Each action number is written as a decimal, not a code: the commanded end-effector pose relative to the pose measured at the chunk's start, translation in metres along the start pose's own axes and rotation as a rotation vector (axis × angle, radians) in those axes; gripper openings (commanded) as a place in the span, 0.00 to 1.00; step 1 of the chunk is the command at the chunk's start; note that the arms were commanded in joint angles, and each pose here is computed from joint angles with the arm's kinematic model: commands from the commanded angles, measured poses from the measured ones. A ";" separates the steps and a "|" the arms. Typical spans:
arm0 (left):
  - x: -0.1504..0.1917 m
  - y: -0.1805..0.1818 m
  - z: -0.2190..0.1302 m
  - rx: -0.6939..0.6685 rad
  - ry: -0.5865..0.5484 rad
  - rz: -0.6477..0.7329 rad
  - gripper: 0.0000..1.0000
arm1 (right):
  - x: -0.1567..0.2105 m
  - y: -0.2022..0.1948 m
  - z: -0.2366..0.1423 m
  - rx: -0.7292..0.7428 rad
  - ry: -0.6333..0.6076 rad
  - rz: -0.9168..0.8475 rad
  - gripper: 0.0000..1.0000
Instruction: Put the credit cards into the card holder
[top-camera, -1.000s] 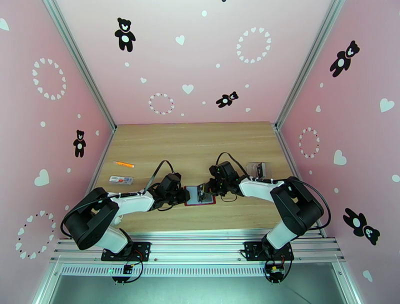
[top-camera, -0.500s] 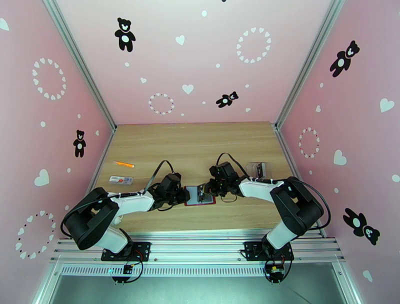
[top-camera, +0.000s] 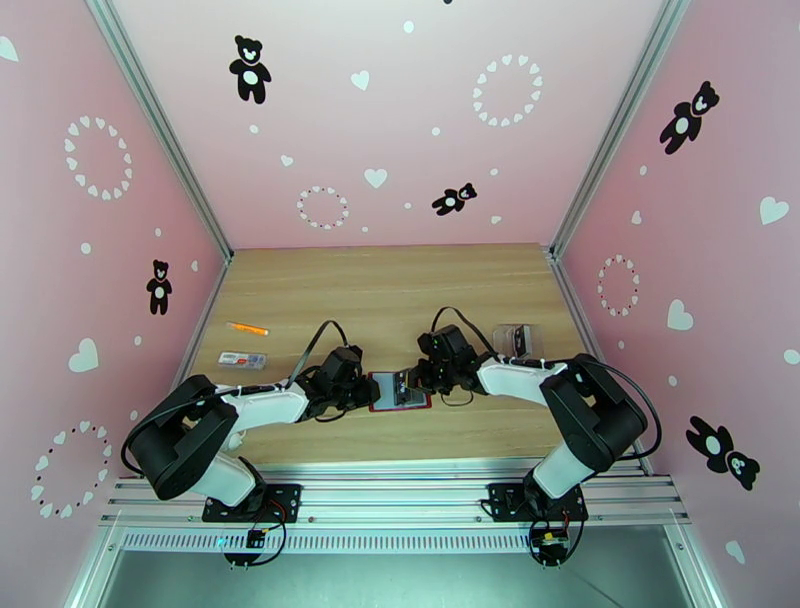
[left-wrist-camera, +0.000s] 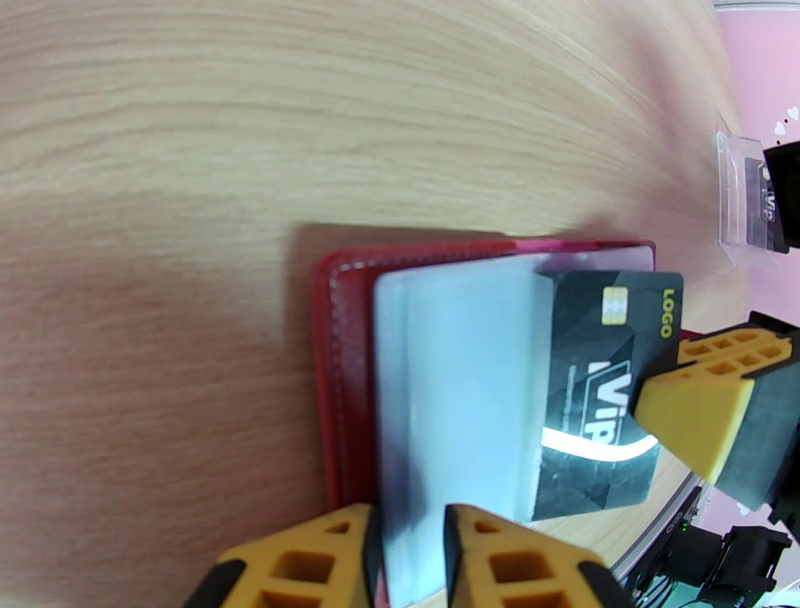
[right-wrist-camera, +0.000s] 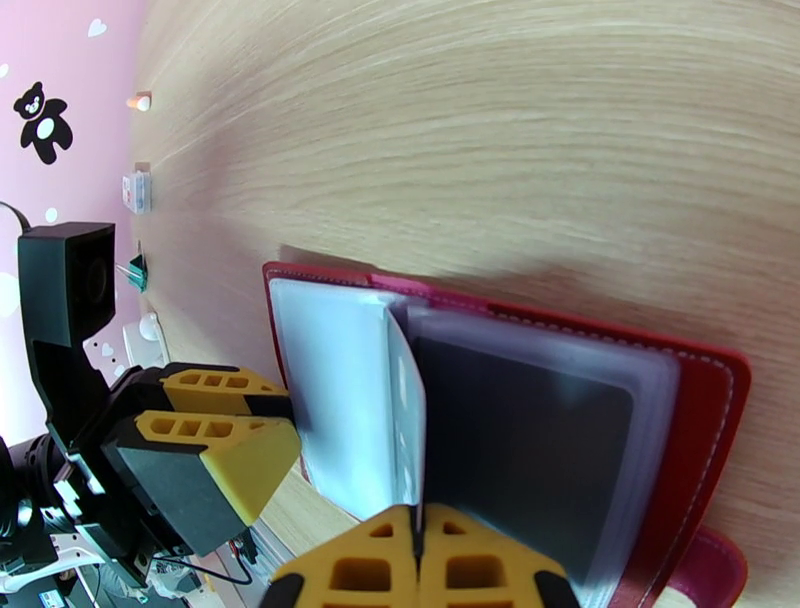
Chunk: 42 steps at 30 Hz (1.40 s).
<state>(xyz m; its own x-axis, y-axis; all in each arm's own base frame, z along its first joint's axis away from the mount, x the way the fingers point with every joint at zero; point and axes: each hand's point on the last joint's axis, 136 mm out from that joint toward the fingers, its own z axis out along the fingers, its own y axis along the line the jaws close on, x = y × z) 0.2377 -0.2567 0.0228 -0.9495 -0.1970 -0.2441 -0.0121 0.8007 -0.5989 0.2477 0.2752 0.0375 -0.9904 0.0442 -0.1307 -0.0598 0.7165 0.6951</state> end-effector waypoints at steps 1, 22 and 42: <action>0.000 0.013 0.003 -0.044 -0.006 0.003 0.25 | 0.018 -0.018 0.004 0.062 0.060 0.028 0.00; 0.000 0.011 0.002 -0.039 -0.003 0.007 0.25 | 0.013 -0.020 0.003 0.129 0.054 0.007 0.09; 0.002 0.012 0.002 -0.033 -0.002 0.008 0.25 | 0.013 -0.011 0.007 0.206 0.055 -0.043 0.19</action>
<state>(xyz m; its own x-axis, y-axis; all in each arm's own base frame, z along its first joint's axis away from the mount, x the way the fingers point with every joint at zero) 0.2382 -0.2571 0.0232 -0.9488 -0.1950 -0.2486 -0.0072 0.8000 -0.5999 0.2379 0.2727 0.0272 -0.9919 -0.0139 -0.1259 -0.0829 0.8229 0.5621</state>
